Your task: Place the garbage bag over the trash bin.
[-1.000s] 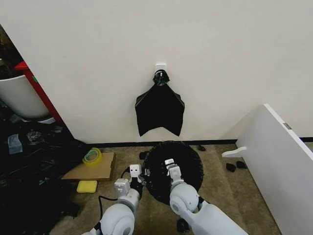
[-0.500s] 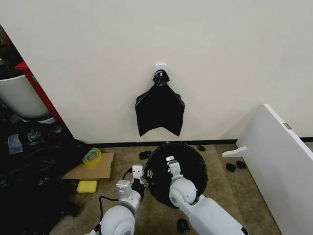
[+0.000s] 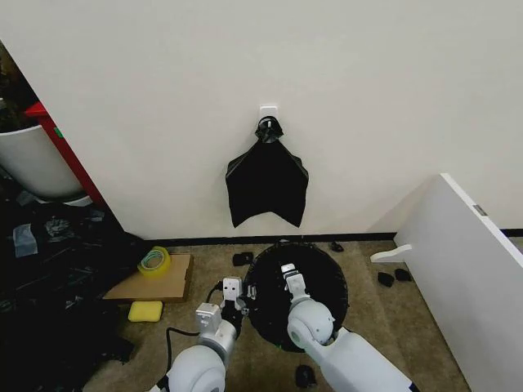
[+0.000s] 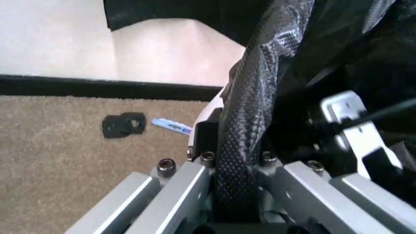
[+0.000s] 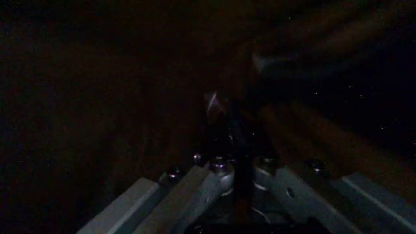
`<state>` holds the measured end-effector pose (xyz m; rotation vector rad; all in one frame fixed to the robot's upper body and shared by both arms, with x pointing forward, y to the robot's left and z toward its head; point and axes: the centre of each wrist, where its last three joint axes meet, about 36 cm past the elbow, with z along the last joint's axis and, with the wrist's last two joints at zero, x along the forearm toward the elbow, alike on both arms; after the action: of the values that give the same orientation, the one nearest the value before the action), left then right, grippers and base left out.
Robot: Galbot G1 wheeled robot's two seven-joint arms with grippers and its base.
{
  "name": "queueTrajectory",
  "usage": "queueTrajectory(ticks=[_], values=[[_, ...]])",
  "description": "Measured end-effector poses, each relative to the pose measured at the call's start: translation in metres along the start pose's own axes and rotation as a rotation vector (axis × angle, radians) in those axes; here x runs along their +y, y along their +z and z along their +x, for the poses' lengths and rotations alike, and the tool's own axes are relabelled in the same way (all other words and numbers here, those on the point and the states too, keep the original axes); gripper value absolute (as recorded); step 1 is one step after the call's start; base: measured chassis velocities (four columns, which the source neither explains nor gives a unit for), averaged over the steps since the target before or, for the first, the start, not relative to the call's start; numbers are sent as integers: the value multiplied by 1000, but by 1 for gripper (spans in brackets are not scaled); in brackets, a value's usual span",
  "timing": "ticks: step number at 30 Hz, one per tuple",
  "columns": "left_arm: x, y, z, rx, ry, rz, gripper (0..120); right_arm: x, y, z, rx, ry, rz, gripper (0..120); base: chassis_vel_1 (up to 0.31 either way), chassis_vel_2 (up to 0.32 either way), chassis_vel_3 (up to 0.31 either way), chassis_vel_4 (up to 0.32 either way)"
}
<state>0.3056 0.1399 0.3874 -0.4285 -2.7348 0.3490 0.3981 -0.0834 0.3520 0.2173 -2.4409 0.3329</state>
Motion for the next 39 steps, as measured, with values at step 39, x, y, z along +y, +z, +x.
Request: queueTrajectory(ticks=[39], values=[[3,-2,5,-15,28,-38,0,15,0,-8,-24,-14,13,0,0,0,0,0]])
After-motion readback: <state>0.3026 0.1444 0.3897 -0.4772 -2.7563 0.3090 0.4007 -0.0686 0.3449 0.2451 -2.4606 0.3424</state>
